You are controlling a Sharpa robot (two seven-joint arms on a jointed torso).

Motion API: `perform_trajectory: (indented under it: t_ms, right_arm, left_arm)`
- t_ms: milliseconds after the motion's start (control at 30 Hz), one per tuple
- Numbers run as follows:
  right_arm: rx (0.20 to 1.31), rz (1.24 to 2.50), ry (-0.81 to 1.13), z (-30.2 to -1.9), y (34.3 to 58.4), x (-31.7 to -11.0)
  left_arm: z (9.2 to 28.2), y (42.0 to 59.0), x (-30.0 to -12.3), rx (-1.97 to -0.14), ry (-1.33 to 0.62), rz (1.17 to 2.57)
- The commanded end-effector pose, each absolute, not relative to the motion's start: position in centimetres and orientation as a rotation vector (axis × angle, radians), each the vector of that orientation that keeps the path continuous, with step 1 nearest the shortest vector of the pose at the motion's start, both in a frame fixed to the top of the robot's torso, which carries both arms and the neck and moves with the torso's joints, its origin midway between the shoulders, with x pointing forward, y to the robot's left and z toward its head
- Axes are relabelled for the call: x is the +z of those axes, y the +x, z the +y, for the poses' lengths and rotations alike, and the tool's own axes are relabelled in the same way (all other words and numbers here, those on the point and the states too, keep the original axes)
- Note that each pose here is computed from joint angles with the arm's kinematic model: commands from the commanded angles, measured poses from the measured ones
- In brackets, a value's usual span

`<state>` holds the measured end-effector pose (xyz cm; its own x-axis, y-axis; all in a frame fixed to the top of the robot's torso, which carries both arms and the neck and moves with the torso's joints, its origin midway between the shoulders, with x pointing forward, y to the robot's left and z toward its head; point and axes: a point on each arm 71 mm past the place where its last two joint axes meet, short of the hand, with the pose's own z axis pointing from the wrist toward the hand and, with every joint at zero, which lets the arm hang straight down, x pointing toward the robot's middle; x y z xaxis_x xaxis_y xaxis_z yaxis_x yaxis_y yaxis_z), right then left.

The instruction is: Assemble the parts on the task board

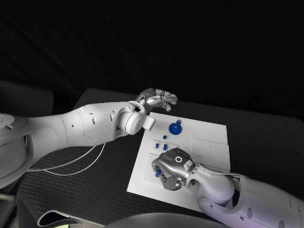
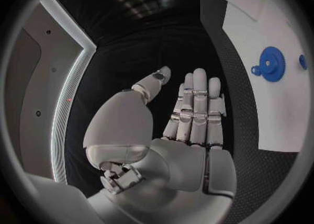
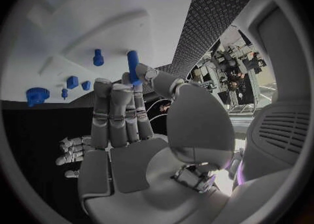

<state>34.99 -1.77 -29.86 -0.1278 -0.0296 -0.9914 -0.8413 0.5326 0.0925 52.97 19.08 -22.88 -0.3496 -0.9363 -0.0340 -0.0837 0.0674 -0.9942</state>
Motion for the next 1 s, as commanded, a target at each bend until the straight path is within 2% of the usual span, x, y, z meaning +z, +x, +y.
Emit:
perform_trajectory:
  t_ms: [33, 1000]
  right_arm:
    - [0.821, 1.525, -0.769, -1.73, 34.90, -29.68]
    - [0.804, 1.577, -0.797, -1.64, 35.14, -30.44]
  left_arm:
    - [18.88, 52.92, -22.78, -1.400, -1.049, 1.566]
    - [18.80, 52.90, -22.78, -1.402, -1.049, 1.568]
